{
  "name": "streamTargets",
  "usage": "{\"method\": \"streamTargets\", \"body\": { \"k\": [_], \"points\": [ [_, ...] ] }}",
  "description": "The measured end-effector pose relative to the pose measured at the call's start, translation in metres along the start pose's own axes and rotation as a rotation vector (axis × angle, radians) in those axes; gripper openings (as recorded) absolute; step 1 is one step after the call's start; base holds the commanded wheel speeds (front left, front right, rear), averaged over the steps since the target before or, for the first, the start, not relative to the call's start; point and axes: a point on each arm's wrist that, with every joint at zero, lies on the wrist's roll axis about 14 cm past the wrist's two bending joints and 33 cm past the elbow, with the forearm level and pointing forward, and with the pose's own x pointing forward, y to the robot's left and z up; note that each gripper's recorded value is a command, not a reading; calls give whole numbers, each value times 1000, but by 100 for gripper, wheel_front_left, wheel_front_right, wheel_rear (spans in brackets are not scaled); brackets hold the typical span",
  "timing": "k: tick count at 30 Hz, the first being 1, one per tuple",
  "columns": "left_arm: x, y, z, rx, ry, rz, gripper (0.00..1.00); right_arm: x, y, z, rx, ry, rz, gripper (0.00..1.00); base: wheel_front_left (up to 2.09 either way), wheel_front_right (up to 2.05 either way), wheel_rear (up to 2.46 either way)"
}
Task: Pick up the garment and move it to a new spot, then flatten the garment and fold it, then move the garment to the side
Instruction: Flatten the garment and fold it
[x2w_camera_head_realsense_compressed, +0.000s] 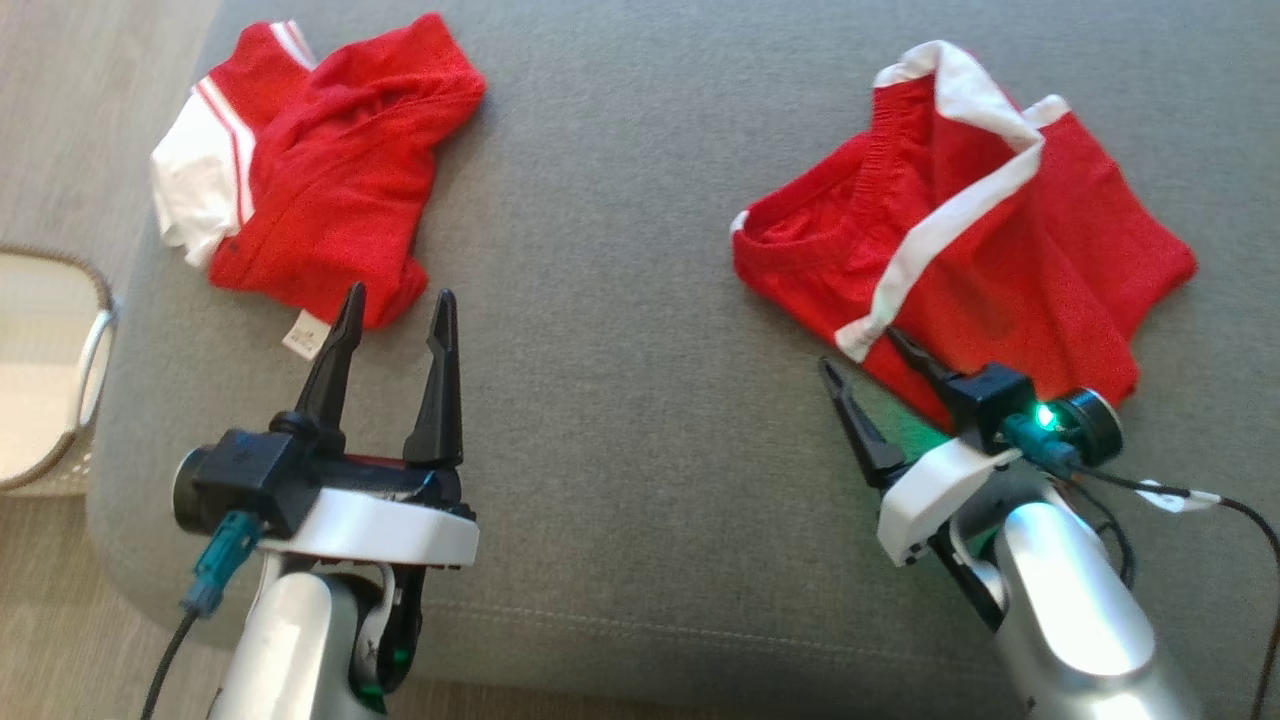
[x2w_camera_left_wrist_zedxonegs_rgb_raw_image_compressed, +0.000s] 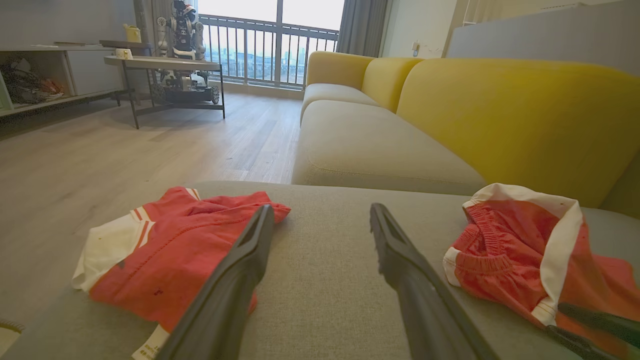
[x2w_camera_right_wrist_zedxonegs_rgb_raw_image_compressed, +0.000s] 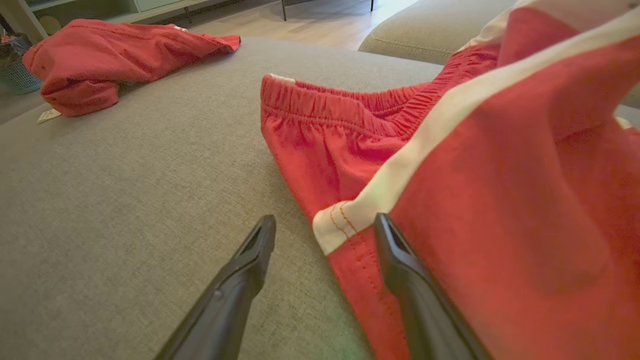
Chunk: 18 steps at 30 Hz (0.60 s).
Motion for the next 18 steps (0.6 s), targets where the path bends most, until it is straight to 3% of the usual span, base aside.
{"method": "streamTargets", "body": {
  "k": [8, 9, 10, 11, 18],
  "points": [
    [-3, 6, -10, -19, 32, 29, 100, 12, -5, -18, 20, 50, -8, 100, 0, 0, 0],
    [-3, 5, -12, -19, 37, 27, 100, 13, -6, -17, 21, 47, -9, 78, 0, 0, 0],
    [-3, 4, -13, -20, 42, 25, 100, 14, -6, -18, 23, 47, -11, 9, 0, 0, 0],
    [-3, 3, -14, -18, 44, 21, 100, 14, -7, -17, 23, 47, -14, 0, 0, 0, 0],
    [-4, -16, -10, -28, 34, -35, 100, 4, -22, 6, 27, -24, -64, 0, 0, 0, 0]
  ]
}}
